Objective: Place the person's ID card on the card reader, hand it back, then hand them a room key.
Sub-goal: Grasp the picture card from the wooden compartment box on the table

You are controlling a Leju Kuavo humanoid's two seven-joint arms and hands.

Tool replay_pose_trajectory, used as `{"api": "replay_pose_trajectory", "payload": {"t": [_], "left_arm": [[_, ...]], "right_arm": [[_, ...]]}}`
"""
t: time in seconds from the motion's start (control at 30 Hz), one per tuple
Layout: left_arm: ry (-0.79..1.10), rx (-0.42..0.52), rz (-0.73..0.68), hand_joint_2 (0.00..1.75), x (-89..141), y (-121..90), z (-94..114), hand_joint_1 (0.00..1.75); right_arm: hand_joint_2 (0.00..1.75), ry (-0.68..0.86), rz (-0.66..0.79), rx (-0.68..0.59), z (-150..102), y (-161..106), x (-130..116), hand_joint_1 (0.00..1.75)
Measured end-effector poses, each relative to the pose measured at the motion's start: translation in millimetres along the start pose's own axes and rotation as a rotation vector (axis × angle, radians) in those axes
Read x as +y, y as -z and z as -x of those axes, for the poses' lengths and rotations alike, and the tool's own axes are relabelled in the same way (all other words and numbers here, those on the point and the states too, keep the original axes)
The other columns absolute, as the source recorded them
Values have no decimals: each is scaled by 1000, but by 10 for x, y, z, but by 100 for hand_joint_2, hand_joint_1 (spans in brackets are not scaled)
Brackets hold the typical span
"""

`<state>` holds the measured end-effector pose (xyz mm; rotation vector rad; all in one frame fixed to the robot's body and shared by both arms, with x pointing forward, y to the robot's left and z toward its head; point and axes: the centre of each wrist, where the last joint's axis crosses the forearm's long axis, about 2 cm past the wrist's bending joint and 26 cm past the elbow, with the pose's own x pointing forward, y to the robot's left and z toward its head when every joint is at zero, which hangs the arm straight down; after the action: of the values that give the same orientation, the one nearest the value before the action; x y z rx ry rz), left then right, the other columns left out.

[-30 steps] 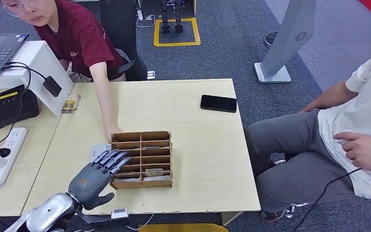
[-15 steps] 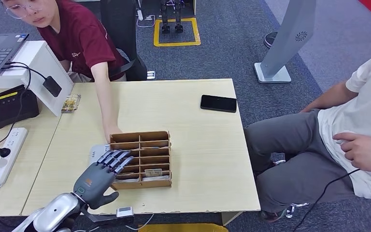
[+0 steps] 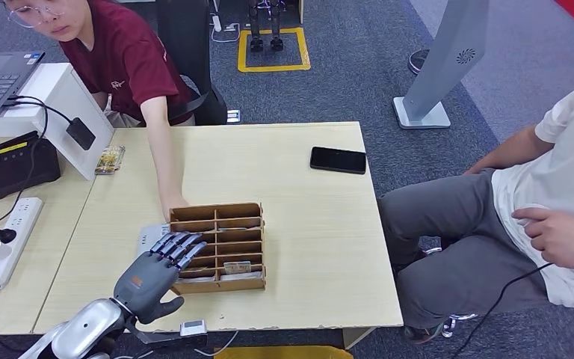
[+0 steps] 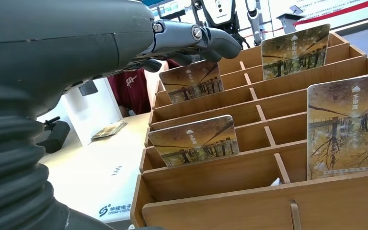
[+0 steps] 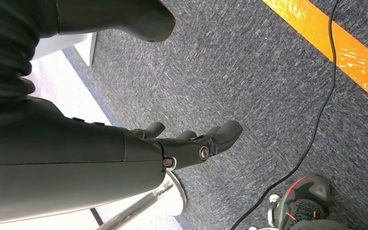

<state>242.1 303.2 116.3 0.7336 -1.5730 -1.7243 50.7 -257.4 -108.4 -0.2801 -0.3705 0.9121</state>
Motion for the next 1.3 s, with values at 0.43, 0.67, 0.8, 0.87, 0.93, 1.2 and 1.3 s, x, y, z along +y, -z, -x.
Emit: {"api": "replay_pose_trajectory", "payload": {"t": [0.43, 0.67, 0.8, 0.87, 0.93, 1.2, 1.3], "left_arm": [[0, 0, 0, 175, 0, 0, 0, 0], [0, 0, 0, 175, 0, 0, 0, 0], [0, 0, 0, 175, 0, 0, 0, 0], [0, 0, 0, 175, 0, 0, 0, 0], [0, 0, 0, 175, 0, 0, 0, 0], [-26, 9, 9, 175, -5, 2, 8, 0], [-29, 12, 14, 175, -11, 3, 17, 0]], "right_arm": [[175, 0, 0, 0, 1, 0, 1, 0], [175, 0, 0, 0, 1, 0, 1, 0], [175, 0, 0, 0, 1, 0, 1, 0], [175, 0, 0, 0, 1, 0, 1, 0], [175, 0, 0, 0, 1, 0, 1, 0], [175, 0, 0, -4, -1, 1, -2, 0], [175, 0, 0, -7, -2, 1, -3, 0]]}}
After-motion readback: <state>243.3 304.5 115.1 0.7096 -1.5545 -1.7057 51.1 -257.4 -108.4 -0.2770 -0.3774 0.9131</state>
